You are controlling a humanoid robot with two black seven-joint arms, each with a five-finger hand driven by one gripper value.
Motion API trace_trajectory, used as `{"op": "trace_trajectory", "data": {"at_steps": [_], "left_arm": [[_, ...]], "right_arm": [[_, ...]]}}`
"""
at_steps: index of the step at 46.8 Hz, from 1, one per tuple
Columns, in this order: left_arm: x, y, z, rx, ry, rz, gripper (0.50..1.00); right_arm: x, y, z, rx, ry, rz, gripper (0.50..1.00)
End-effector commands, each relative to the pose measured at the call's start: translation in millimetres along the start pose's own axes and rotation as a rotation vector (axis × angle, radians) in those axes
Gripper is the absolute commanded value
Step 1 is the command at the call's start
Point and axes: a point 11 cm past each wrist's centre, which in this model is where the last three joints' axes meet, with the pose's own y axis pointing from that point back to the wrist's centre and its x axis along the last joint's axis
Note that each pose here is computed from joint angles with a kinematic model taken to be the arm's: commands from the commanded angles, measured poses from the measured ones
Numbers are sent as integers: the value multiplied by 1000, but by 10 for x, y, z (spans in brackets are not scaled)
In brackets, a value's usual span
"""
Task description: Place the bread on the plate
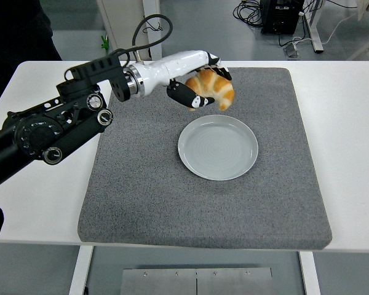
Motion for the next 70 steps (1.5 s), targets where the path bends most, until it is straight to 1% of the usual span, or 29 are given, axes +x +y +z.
{"op": "trace_trajectory", "data": {"at_steps": [1, 10, 23, 33, 44, 70], "left_arm": [[-111, -73, 24, -2, -1, -7, 587], [-300, -165, 93, -13, -11, -28, 587], [-596, -259, 59, 6, -38, -63, 587], [-814, -264, 2, 20, -62, -84, 587], [-970, -264, -90, 47, -63, -93, 587], [-1195, -191, -201, 72, -54, -105, 587]], "right_arm": [[0, 0, 0, 0, 0, 0, 1000], [0, 0, 0, 0, 0, 0, 1000], [0, 0, 0, 0, 0, 0, 1000], [0, 0, 0, 0, 0, 0, 1000], [-2, 0, 0, 0, 1, -2, 1000], [0, 0, 0, 0, 0, 0, 1000]]}}
